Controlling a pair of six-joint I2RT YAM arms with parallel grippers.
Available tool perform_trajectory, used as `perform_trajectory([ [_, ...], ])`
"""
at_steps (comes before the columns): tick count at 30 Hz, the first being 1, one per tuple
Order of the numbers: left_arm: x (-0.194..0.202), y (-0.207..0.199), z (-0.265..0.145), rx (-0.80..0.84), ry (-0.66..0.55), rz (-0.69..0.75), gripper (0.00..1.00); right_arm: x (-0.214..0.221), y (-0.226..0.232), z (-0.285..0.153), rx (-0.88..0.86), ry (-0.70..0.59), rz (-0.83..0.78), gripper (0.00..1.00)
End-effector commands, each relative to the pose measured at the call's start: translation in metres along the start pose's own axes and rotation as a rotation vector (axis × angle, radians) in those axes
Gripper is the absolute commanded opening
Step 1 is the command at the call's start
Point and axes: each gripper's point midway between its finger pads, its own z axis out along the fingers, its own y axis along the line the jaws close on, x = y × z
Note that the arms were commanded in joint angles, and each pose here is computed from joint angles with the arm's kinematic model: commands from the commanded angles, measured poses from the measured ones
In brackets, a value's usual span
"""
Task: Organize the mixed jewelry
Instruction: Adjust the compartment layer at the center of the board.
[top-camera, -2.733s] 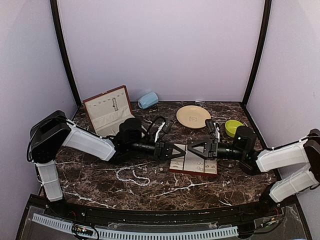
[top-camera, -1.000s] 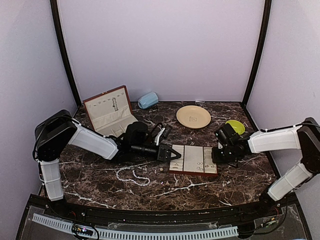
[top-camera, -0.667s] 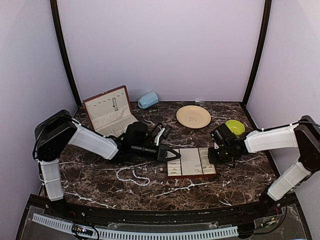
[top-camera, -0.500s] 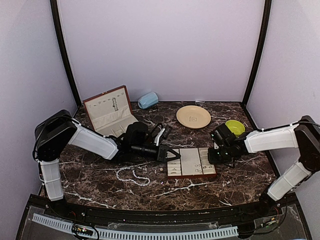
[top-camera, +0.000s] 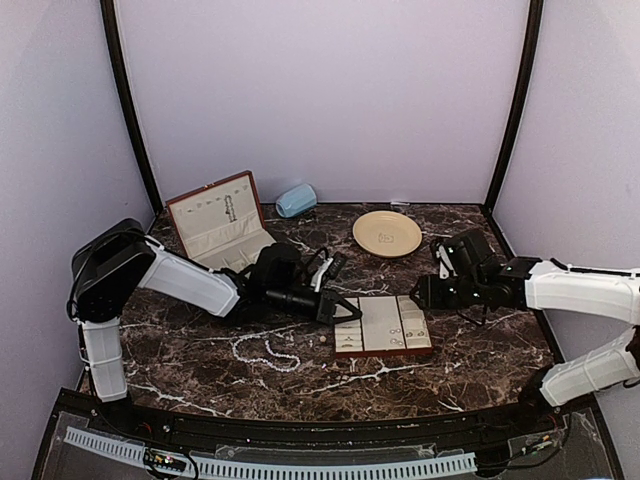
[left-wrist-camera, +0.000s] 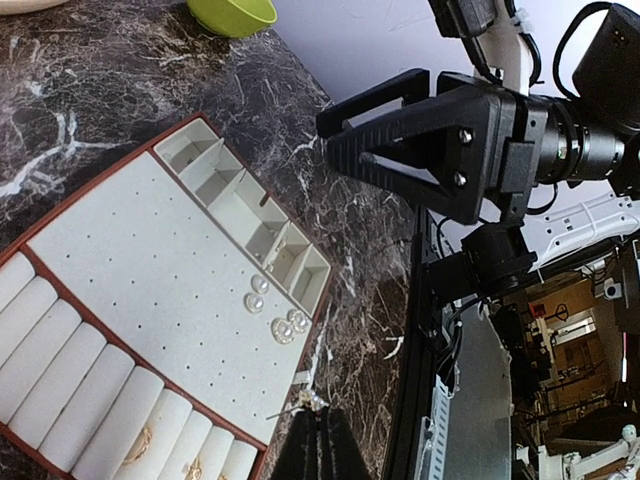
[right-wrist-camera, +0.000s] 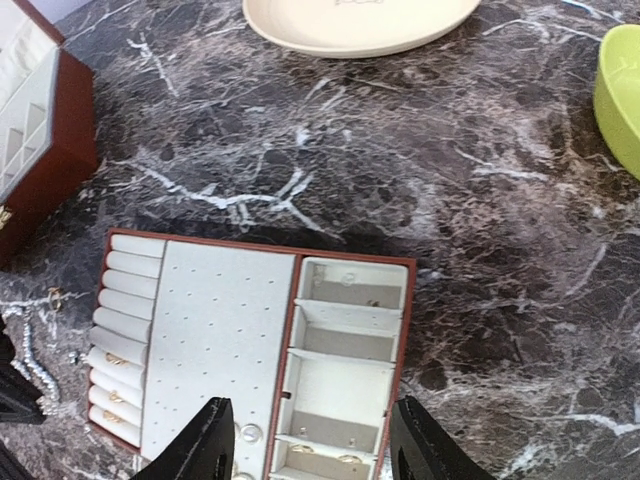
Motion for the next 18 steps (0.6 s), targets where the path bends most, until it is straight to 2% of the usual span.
perform_trajectory([
  [1,-0.005,-0.007,0.008,0.038,0.016,-0.016,0.0,0.014,0.036,0.0,-0.223,0.061,0.012,0.53],
  [7,-0.001,-0.013,0.018,0.081,0.049,-0.053,0.0,0.014,0.083,-0.021,-0.527,-0.003,-0.011,0.54],
  [10,0.001,-0.014,0.019,0.087,0.06,-0.072,0.0,0.013,0.08,-0.022,-0.521,-0.022,0.013,0.51],
  [13,0.007,-0.005,0.024,0.063,0.085,-0.102,0.0,0.022,0.074,-0.007,-0.474,0.041,0.048,0.44],
  [18,0.014,-0.007,0.034,0.085,0.123,-0.13,0.0,0.032,0.093,-0.005,-0.59,0.058,0.074,0.41],
])
